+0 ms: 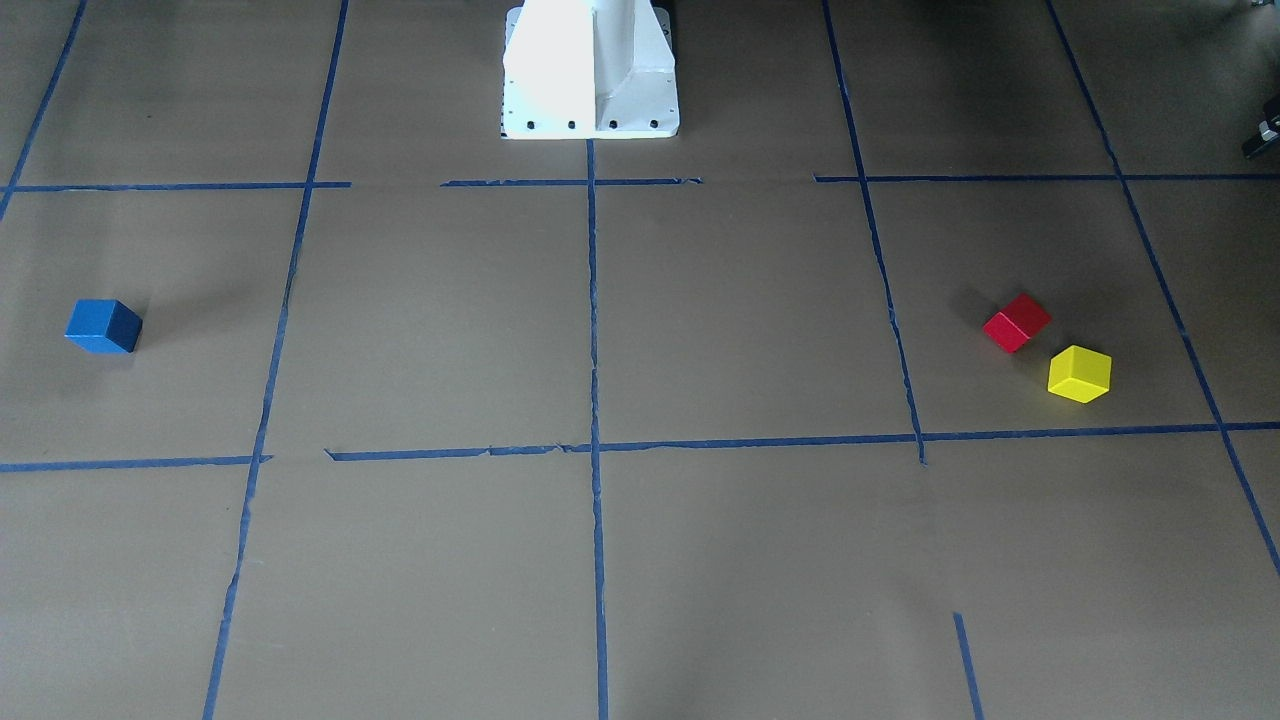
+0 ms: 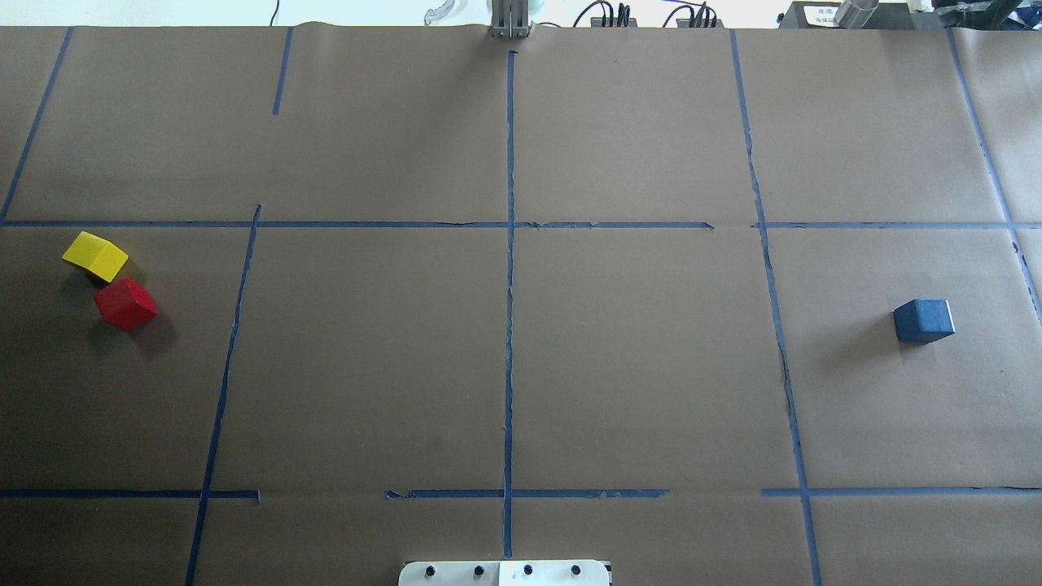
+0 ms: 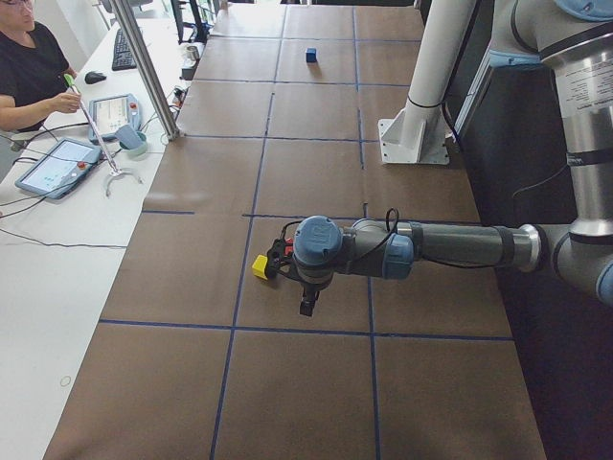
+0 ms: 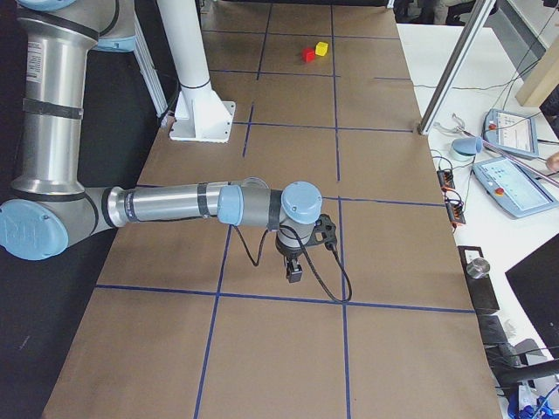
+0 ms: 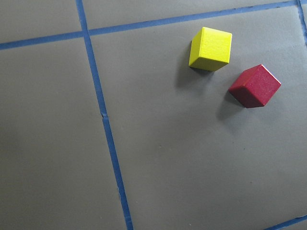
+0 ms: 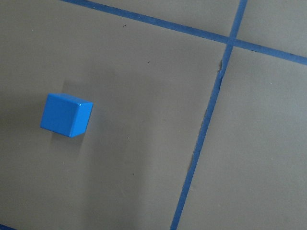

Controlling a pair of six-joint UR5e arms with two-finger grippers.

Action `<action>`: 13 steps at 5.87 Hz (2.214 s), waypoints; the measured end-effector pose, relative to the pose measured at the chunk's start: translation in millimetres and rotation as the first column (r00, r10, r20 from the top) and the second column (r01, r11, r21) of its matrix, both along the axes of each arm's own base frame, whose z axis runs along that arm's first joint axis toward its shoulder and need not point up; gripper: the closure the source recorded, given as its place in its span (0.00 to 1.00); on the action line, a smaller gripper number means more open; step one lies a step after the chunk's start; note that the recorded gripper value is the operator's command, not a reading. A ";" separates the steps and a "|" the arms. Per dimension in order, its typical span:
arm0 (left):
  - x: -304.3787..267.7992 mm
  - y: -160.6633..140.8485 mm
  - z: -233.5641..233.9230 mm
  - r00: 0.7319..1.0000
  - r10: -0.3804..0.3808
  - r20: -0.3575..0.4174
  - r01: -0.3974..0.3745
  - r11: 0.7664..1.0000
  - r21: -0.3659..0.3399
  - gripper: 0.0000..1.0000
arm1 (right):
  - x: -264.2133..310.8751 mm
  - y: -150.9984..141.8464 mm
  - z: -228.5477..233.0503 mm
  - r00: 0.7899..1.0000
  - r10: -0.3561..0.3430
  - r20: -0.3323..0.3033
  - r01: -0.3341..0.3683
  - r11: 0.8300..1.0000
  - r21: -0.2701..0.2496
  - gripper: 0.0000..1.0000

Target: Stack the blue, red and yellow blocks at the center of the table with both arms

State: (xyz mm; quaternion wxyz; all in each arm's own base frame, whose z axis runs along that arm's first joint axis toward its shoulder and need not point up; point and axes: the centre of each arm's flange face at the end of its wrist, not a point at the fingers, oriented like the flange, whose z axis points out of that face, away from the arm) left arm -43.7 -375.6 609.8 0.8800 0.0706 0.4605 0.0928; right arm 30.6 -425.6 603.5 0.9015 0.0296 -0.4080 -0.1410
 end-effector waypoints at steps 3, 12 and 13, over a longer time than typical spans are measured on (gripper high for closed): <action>4.1 -11.3 -13.8 0.999 -0.039 -0.002 0.039 0.999 -0.006 0.00 | -65.8 -11.7 -16.3 0.998 0.058 -0.014 -0.058 0.998 -0.018 0.01; 6.9 -15.1 -26.6 0.999 -0.036 -0.003 0.036 0.999 0.018 0.00 | -221.8 6.9 8.1 0.975 0.218 -0.050 -0.222 0.970 -0.102 0.08; 6.9 -15.0 -28.1 0.999 -0.036 -0.003 0.036 0.999 0.021 0.00 | -226.9 2.1 8.3 0.975 0.217 -0.049 -0.221 0.969 -0.106 0.24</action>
